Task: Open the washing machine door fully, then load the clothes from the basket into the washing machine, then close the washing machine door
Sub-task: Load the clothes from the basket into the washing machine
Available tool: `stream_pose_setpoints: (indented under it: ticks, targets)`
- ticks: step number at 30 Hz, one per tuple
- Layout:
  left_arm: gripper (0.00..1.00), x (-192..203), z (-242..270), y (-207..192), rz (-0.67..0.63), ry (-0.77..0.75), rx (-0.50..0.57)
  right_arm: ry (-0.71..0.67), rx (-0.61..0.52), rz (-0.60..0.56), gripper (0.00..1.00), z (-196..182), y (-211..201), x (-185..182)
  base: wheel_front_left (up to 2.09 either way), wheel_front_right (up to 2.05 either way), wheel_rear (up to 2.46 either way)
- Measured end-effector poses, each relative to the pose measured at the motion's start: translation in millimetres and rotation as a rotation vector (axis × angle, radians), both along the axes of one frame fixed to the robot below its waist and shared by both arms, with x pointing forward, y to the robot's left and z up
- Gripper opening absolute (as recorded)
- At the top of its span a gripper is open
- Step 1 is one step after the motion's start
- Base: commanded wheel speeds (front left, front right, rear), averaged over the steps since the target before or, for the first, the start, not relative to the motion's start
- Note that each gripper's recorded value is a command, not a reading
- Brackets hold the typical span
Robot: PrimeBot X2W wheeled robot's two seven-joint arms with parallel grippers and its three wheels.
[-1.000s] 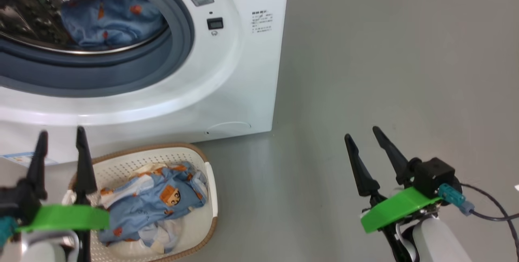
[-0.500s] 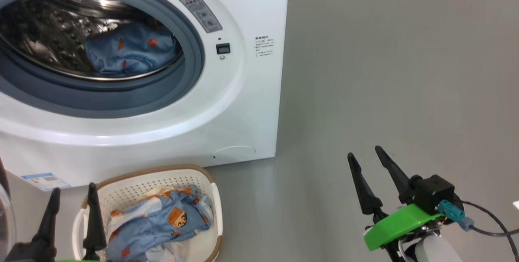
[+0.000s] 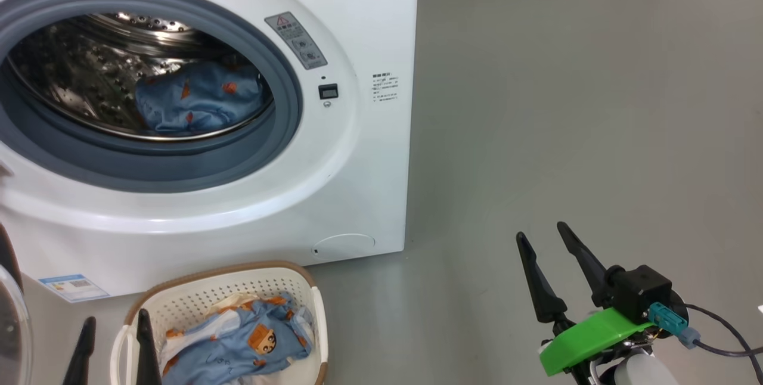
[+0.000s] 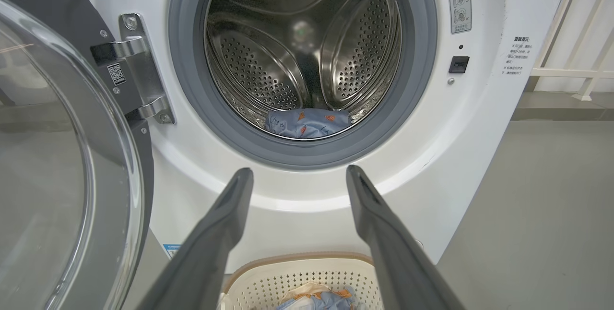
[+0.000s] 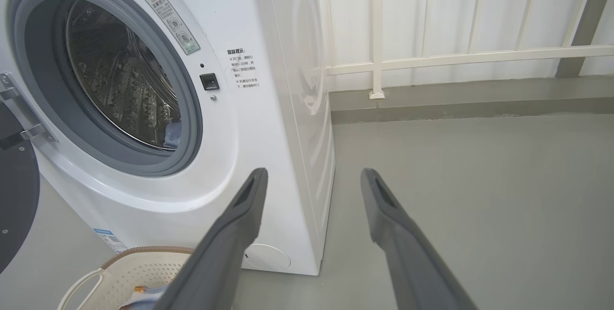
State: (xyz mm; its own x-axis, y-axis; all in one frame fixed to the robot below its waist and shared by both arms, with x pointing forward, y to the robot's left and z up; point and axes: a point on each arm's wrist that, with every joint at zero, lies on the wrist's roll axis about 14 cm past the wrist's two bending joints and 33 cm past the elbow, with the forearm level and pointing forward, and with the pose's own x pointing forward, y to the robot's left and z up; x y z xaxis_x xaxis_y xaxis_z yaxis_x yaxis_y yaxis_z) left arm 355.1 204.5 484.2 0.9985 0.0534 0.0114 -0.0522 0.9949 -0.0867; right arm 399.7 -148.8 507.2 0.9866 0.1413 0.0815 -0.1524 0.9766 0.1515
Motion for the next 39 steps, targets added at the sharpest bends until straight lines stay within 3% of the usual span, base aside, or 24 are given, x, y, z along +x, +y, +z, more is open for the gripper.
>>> stream_pose_setpoints:
  ticks: [23,39]
  targets:
    - [1.00,-9,-11,-8,0.009,0.040,-0.015,0.014,-0.008,-0.013,1.00,-5,-5,-5,0.00,0.00,0.00]
    - [1.00,13,-71,-30,-0.046,0.216,-0.085,0.099,-0.008,-0.043,1.00,-37,-15,5,0.00,0.00,0.00]
